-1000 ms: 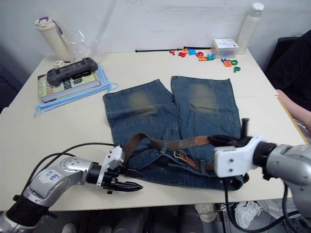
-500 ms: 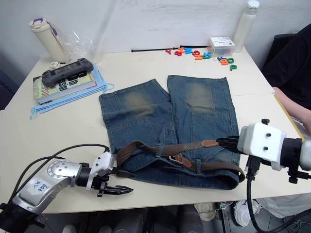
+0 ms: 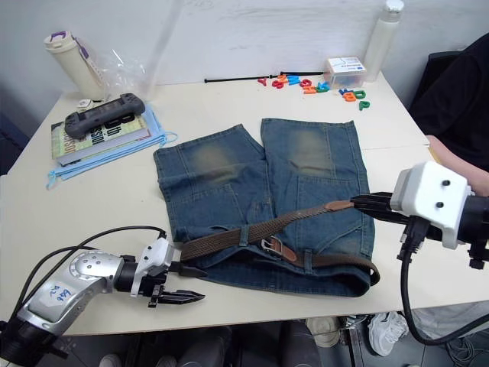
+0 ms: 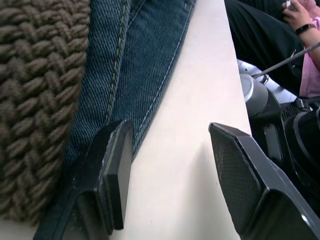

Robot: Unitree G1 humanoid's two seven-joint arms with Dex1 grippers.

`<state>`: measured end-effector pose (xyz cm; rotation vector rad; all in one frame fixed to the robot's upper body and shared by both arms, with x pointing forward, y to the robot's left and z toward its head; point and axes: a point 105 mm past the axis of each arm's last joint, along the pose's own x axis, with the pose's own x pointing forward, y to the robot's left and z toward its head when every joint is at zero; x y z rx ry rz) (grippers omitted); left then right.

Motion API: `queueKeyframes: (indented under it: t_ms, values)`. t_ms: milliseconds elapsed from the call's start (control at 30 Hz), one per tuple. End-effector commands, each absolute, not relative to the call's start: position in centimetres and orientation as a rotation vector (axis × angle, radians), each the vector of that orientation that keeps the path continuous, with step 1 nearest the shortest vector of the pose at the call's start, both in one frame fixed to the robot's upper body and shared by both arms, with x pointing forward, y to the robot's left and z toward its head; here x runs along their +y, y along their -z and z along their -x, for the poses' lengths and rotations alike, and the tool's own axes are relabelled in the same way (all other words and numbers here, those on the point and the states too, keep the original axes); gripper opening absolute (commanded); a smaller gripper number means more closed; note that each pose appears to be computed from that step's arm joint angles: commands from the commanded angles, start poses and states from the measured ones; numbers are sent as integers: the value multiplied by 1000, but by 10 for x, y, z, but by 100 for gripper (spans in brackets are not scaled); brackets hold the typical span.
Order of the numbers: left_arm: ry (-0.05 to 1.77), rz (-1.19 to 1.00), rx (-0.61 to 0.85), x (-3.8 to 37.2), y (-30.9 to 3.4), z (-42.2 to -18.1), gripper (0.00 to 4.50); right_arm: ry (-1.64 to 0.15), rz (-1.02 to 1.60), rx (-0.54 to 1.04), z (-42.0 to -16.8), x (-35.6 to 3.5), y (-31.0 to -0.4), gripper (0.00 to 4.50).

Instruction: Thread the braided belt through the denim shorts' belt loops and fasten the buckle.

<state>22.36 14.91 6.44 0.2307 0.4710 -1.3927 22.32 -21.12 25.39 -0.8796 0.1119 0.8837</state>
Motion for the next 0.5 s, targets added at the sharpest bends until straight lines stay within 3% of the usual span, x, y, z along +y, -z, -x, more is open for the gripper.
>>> queueKeyframes:
  t_ms: [33,167,333,467,500]
  values:
    - [1202,-267,746,201,-20,-220,280,-872,900,89,-216,-213,-267,2]
    - [1230,-264,684,192,-29,-225,280,-949,854,70,-211,-196,-261,2]
    - [1274,-234,492,172,-62,-238,280,-1003,811,9,-213,-169,-254,2]
    - [1300,-194,402,162,-86,-240,430,-1023,791,-7,-215,-156,-247,0]
    - [1315,-174,384,160,-96,-238,441,-1021,788,-11,-216,-155,-247,0]
